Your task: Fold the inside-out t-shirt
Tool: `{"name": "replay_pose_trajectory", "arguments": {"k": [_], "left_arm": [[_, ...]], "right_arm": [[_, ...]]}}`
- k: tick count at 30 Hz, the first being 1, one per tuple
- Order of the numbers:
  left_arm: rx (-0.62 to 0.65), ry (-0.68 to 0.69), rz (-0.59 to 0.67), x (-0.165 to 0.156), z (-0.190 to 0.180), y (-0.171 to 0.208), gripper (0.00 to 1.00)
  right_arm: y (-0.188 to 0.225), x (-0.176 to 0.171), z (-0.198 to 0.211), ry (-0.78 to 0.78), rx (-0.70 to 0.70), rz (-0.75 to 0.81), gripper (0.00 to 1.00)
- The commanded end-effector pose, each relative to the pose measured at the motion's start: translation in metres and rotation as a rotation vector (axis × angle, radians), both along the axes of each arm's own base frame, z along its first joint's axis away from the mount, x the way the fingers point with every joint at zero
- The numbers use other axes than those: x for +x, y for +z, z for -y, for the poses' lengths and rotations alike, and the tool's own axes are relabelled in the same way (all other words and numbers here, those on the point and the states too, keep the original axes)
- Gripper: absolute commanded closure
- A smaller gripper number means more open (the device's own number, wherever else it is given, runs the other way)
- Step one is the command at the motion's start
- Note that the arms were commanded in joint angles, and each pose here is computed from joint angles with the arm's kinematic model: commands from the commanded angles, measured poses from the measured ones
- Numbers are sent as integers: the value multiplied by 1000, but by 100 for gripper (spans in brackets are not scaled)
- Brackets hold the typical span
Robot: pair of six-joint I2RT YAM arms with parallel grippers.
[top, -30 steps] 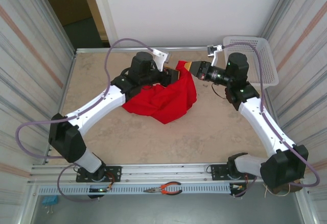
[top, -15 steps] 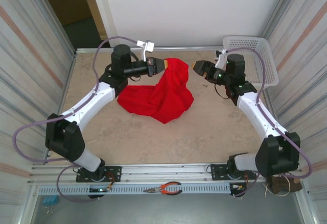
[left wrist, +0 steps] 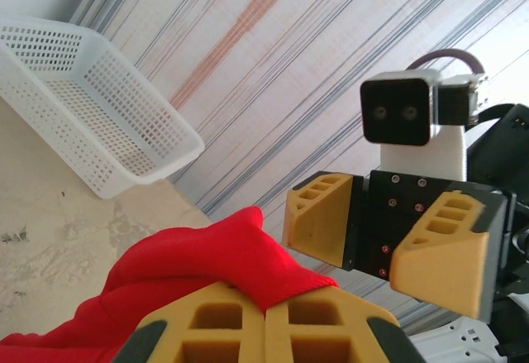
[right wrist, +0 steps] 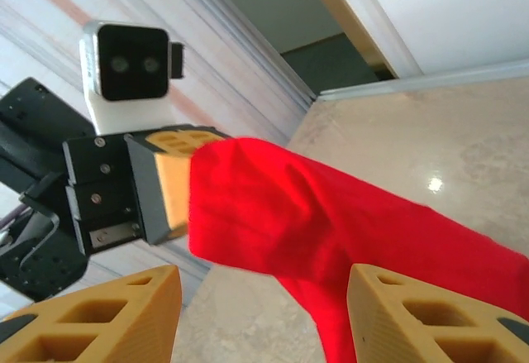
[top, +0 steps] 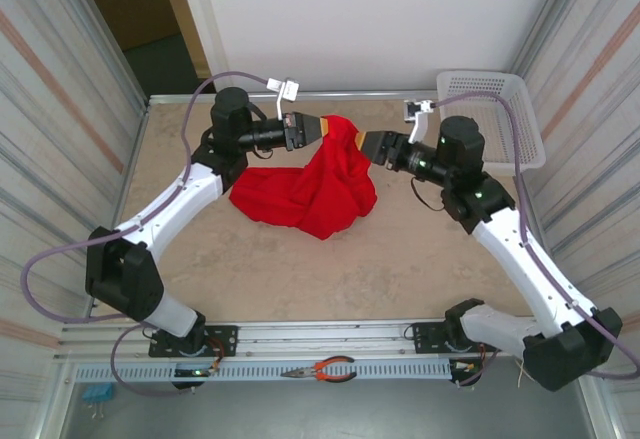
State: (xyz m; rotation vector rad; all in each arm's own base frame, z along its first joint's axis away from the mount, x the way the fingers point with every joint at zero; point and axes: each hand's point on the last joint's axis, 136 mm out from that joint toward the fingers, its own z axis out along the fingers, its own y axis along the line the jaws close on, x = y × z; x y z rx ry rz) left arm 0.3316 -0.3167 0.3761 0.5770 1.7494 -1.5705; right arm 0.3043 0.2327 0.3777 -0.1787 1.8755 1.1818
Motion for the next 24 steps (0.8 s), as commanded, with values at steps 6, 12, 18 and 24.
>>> {"name": "replay_pose_trajectory", "arguments": {"k": [6,12,18,24], "left_arm": [[-34,-27,65,-17,0,27,100],[-30,-27,62,-16,2,25,100],[-30,-40,60,-18,5,25,100],[-22,-36,42,-15,9,18,100]], "right_arm": [[-2,7,-25,33,-46,26,55],[-6,7,-29,29,-56,26,54],[-9,21,-35,17,-65,22,46],[5,16,-32,33,-62,45,100]]}}
